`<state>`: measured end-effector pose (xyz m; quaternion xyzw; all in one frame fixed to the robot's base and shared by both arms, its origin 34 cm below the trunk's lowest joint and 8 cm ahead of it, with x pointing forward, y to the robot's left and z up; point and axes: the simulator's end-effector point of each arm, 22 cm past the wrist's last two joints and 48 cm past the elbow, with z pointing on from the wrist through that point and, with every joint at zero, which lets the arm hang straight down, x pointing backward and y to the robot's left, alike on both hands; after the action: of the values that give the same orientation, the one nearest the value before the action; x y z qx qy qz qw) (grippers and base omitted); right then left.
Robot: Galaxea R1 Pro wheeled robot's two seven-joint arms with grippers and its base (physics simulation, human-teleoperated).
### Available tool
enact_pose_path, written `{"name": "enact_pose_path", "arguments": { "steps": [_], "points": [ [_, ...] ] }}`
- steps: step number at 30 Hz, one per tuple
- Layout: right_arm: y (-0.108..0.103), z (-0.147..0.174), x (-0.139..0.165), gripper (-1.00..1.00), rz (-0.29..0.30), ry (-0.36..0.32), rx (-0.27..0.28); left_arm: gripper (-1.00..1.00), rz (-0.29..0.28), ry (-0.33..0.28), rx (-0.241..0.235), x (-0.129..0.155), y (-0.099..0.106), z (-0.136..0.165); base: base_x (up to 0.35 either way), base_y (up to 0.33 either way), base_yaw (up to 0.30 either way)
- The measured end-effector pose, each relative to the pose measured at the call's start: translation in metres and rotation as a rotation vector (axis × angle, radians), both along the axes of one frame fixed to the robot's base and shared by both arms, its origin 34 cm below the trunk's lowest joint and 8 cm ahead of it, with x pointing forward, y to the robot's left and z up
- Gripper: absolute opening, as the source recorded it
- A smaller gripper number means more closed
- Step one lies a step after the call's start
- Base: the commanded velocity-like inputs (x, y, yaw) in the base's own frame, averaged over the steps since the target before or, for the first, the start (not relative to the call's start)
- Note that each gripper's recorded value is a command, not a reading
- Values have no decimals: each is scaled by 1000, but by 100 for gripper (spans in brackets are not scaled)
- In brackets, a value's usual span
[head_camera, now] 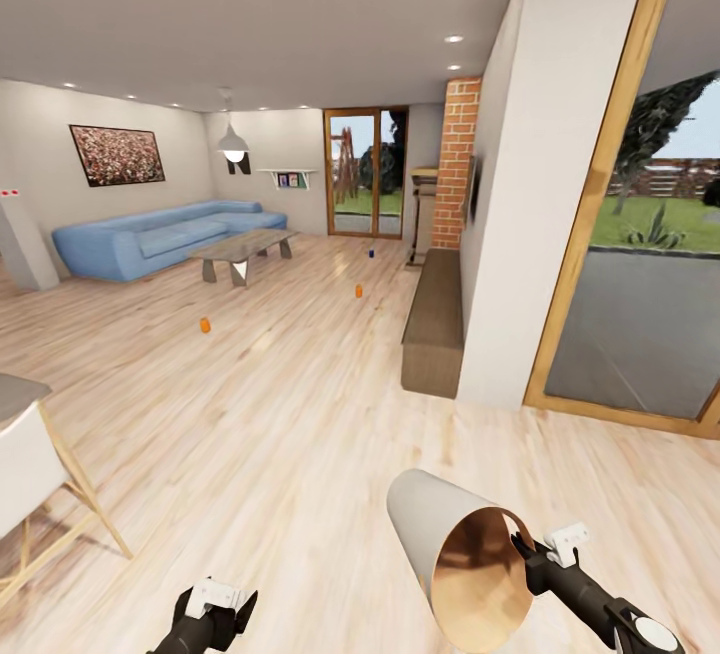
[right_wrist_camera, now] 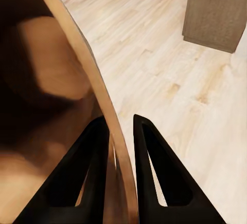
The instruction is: Put the three can of soda from the living room inside the tash can in the kitchen.
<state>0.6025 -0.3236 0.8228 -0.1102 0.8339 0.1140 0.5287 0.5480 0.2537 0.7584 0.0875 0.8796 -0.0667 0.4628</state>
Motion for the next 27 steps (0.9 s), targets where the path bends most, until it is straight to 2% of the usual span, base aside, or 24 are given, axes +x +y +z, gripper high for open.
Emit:
{"name": "enact_pose_path", "arguments": {
  "steps": [15,27],
  "points": [
    [1,0,0,-100,0,1,0,100,0,0,1,0,0,0,325,0,3],
    [1,-1,0,-100,0,1,1,100,1,0,2,0,0,0,325,0,108]
  ]
}}
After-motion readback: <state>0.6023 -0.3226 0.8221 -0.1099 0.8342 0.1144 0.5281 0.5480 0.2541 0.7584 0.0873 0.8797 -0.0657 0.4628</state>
